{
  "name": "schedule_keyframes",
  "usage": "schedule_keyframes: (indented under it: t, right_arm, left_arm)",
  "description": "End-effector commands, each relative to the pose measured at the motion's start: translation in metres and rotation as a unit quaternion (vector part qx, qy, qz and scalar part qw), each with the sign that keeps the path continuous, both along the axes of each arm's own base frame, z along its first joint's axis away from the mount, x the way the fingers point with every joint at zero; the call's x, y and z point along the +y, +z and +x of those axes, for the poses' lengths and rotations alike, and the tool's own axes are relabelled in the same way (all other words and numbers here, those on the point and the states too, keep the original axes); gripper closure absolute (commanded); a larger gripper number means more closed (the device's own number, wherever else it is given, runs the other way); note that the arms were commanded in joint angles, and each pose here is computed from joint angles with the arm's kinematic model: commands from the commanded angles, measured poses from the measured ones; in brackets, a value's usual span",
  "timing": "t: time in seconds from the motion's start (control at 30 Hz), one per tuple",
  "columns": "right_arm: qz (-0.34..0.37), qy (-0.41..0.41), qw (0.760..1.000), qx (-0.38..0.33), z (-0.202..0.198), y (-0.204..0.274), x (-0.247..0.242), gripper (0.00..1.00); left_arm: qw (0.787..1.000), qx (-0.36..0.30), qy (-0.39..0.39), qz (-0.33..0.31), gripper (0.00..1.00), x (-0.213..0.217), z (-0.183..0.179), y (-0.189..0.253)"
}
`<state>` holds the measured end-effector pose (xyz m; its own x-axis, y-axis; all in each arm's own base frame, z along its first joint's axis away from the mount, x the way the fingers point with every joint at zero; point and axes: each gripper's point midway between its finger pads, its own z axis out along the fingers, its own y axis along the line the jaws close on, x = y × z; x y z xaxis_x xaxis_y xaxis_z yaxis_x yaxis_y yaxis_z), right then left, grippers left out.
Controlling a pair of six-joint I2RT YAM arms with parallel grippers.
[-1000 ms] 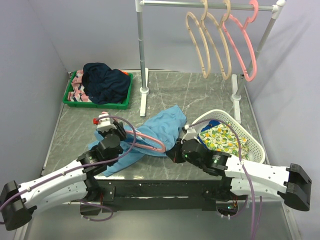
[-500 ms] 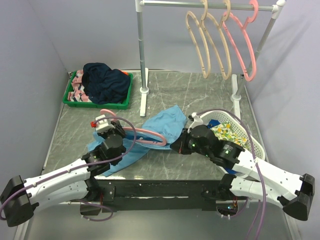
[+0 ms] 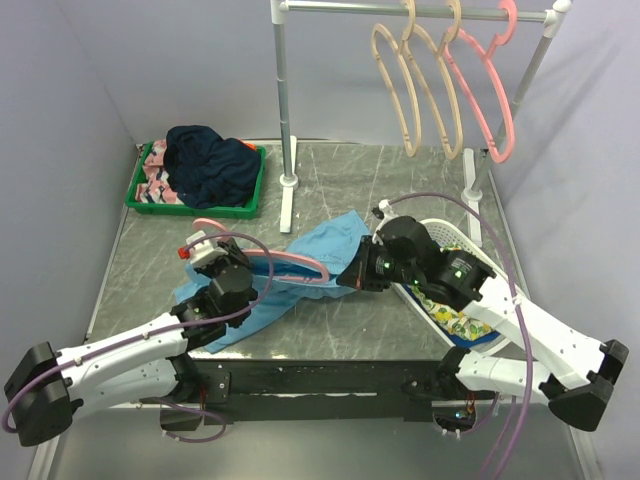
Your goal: Place the shorts on the hanger
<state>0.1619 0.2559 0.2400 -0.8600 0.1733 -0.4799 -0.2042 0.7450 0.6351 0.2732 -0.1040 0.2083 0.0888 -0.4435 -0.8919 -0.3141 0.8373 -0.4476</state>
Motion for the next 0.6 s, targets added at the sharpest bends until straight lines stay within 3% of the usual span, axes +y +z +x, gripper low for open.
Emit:
schedule_keyframes:
  t: [0.0, 0.17, 0.27, 0.4, 0.5, 0.57]
  right_arm:
    - [0.036, 0.025, 0.998, 0.046, -0.016, 0.027, 0.005, 1.00]
    - [0.046, 0.005, 0.997, 0.054, -0.006, 0.039, 0.014, 1.00]
    - [0.032, -0.016, 0.997, 0.062, 0.007, 0.044, 0.020, 1.00]
    - [0.035, -0.032, 0.997, 0.066, 0.022, 0.048, 0.033, 1.00]
    - [0.013, -0.044, 0.996, 0.070, 0.036, 0.038, 0.041, 1.00]
    - [0.006, -0.039, 0.996, 0.078, 0.042, 0.029, 0.050, 1.00]
  left_arm:
    - [0.993, 0.037, 0.075, 0.078, 0.99, 0.034, -0.010, -0.026]
    - [0.994, 0.031, 0.073, 0.079, 0.99, 0.025, -0.011, -0.017]
    - [0.989, 0.039, 0.079, 0.115, 0.99, 0.024, -0.017, -0.009]
    - [0.993, 0.029, 0.073, 0.088, 0.99, 0.013, -0.017, 0.008]
    - [0.995, 0.036, 0.032, 0.082, 0.99, -0.006, -0.014, 0.022]
    - [0.994, 0.046, -0.043, 0.089, 0.99, -0.024, -0.013, 0.029]
